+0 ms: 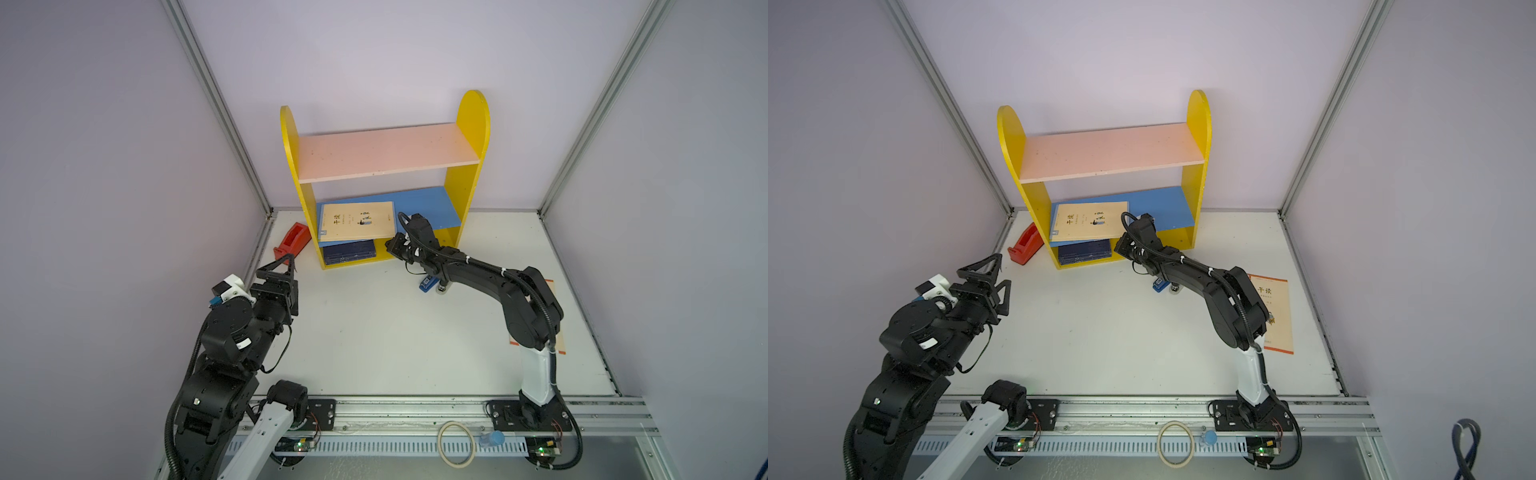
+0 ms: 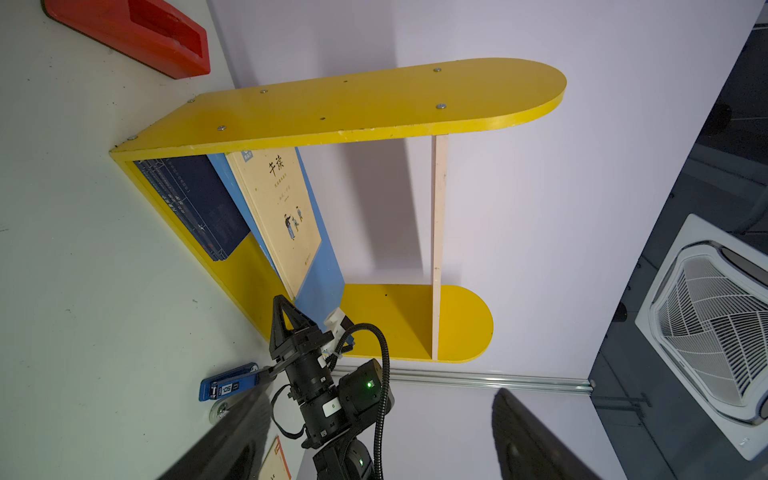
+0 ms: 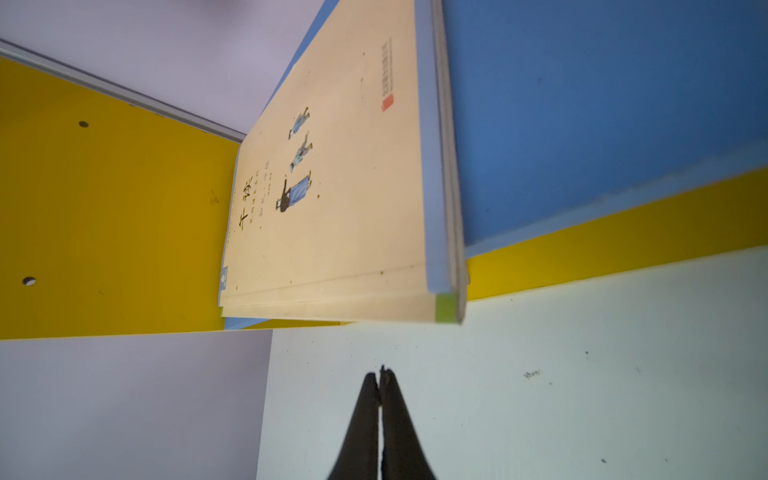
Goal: Stacking books/files
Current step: Place the book on the bookshelf.
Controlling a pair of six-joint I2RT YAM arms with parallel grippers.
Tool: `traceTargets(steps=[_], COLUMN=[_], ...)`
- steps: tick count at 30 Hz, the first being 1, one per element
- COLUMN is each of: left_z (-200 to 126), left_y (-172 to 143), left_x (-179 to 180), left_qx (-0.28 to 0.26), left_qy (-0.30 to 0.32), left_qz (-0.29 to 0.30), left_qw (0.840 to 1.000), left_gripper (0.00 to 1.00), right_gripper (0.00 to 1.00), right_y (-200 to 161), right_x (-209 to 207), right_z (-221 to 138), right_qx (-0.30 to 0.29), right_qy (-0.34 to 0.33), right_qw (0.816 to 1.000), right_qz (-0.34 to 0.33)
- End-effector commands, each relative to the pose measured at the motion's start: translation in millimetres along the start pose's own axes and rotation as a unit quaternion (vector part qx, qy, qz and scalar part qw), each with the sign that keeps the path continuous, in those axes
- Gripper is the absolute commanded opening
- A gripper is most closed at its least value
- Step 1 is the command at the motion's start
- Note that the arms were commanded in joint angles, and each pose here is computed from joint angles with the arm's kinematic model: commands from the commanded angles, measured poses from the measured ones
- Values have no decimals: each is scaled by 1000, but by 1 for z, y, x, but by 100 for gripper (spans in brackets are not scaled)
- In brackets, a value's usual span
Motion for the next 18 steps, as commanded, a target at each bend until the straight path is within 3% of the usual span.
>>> traceTargets(steps=[1,18], left_z=[-2,-3], left_y=[2,3], left_x=[-4,-4], left_qx=[-8,-11], left_qy=[-12,-13], left_qz=[4,4], left_qw=[1000,1000], left_gripper=[86,86], right_gripper=[7,7], right_y=[7,14], right_x=[0,22], right_z=[6,19], right_qx=[-9,18], right_qy=[-6,6], right_qw=[1000,1000], right_qz=[3,-17])
Point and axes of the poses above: each gripper's point midway between its finger pads, its own z axis out along the fingers, its own x axis along the line the jaws close on, y = z × x, the point moved 10 cm from there along -z, back along the fingers, and after that the axes turned 9 degrees about z, right-handed, at the moved point
